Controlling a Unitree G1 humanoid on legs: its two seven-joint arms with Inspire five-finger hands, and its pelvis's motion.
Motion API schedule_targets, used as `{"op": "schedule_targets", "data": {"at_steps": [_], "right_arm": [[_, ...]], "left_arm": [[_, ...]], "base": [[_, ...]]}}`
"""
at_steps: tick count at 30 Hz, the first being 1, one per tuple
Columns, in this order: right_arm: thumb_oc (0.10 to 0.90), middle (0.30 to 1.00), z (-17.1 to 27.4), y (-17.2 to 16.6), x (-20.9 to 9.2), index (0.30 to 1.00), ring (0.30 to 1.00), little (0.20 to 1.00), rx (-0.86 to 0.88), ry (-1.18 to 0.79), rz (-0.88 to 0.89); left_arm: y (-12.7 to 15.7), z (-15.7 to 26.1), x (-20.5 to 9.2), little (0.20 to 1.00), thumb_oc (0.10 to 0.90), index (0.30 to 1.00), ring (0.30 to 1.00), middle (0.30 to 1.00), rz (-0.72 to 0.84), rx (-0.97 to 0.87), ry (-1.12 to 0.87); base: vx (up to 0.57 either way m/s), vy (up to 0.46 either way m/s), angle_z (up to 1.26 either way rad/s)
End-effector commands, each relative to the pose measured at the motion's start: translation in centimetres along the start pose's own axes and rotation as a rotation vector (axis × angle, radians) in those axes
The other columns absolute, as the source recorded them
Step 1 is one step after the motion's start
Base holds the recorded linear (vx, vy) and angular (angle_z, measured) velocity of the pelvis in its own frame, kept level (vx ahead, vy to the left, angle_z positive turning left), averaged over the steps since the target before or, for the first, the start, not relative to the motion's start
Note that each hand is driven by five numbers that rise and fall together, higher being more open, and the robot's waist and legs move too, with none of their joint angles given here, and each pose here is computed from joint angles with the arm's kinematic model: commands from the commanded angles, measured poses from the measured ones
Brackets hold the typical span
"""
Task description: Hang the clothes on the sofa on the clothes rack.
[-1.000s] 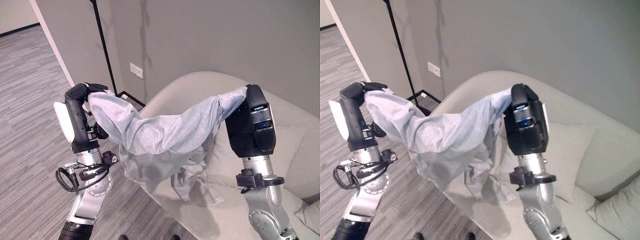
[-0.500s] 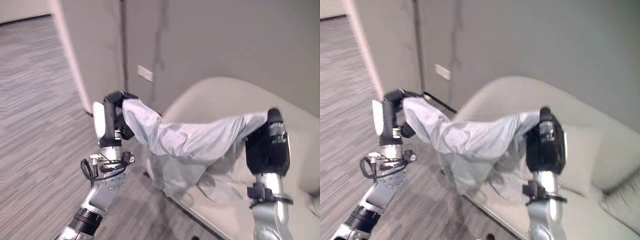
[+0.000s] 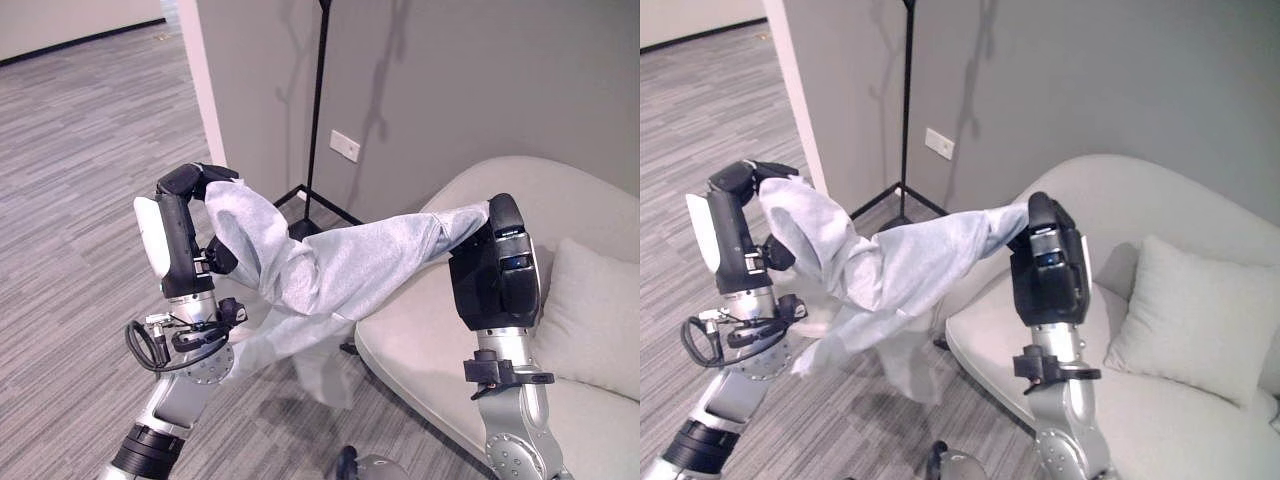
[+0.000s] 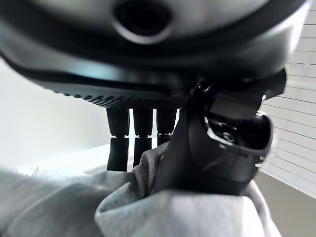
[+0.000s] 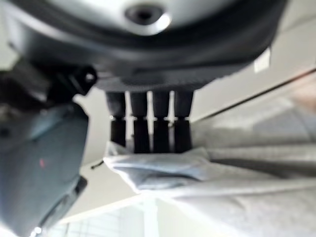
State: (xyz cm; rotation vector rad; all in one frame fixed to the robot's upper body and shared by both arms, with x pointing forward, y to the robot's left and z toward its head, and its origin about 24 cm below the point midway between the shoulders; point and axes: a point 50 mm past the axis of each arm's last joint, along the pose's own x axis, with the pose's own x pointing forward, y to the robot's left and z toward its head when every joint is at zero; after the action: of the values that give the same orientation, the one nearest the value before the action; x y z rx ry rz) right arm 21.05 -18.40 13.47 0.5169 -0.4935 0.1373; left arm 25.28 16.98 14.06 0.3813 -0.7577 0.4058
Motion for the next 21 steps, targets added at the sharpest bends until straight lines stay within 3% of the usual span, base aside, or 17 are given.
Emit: {"op": "schedule_targets", "data": {"at_steps": [1,12,21], "right_arm": [[0.400,0.300,5.4,1.3,1.6,0.300,0.300,0.300,-0.003,-0.320,0.115],[0.400,0.300,5.1,0.8,2.0,0.300,0.300,0.300,-0.035,-0.290,0.102],[0.400,0.300,6.3,0.1,2.5,0.300,0.300,0.300,-0.151,-0.343,0.049]], "left_arm": [[-0.7,3.4,2.3,0.300,0.400,0.300,0.300,0.300,-0.037,-0.118,-0.224],[-0.9,3.3,2.1,0.300,0.400,0.300,0.300,0.300,-0.035,-0.161,-0.179],[0.1,3.7,3.7,0.300,0.400,0.300,0.300,0.300,0.146,-0.064,-0.282]], "base": [[0.15,-0.052,-0.43],[0.16,-0.087,-0.09],[0.31,0.182,-0.30]]}}
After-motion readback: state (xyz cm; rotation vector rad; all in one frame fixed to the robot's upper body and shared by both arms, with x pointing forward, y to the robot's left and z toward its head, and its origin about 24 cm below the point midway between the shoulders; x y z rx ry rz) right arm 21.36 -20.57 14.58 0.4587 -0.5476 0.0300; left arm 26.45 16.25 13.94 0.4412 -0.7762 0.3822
